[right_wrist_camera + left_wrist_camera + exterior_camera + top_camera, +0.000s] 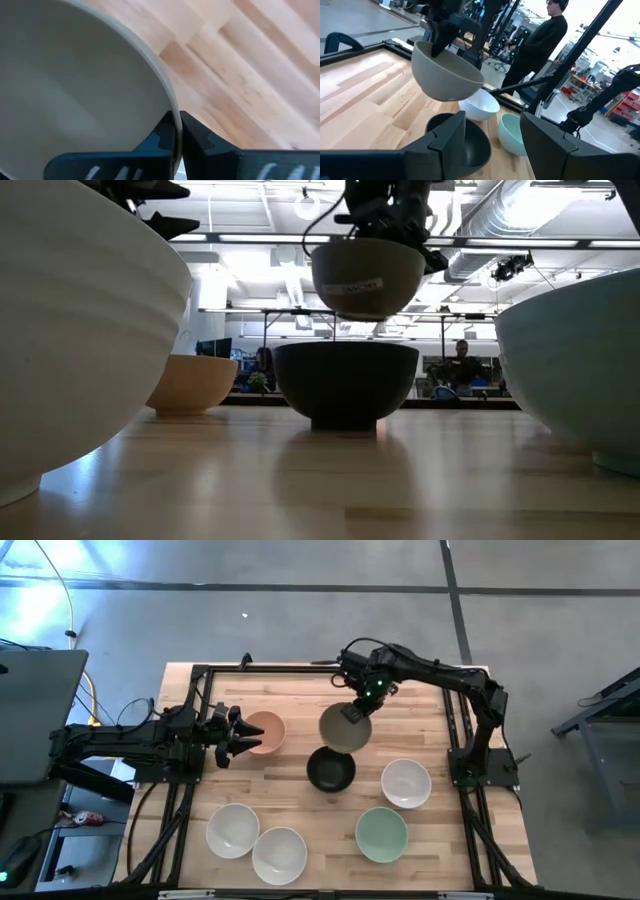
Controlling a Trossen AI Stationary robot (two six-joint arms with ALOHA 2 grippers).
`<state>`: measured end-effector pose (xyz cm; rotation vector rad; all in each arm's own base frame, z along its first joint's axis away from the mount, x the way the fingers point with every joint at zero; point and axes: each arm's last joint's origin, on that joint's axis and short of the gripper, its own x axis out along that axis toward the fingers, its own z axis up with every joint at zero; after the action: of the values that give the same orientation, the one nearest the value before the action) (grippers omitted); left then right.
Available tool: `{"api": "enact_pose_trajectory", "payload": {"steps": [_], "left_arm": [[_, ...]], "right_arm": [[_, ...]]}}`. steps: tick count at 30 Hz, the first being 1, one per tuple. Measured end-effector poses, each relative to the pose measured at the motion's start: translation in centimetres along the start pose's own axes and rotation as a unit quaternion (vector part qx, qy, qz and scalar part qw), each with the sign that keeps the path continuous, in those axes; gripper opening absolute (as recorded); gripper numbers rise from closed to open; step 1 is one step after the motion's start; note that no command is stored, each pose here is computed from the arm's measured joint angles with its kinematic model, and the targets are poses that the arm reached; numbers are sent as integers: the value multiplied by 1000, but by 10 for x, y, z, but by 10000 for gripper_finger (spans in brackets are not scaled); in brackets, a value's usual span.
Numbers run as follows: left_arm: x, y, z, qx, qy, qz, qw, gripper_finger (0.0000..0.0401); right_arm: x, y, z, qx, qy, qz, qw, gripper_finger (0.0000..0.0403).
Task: Nest bowls inside each other
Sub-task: Stack the gray bowl on the black bowl
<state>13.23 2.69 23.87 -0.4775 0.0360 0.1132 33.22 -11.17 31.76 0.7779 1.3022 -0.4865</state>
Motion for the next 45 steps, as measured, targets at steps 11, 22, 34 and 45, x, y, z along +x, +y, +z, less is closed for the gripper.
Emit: {"api": "enact_pose_trajectory", "payload": {"steps": [11,22,34,45], "left_arm": [[0,1,-2,5,8,4,1000,180],[0,1,-2,6,8,4,1000,180],[0,1,-3,3,18,1,1000,180],[0,1,-4,1,22,0,1000,180]], "right_arm": [[6,36,-20,13,6,19,1000,0],[26,64,-33,23,23,12,999,0],[61,79,-29,19,41,3,999,0],[76,77,-26,9,49,-43,998,0]]}}
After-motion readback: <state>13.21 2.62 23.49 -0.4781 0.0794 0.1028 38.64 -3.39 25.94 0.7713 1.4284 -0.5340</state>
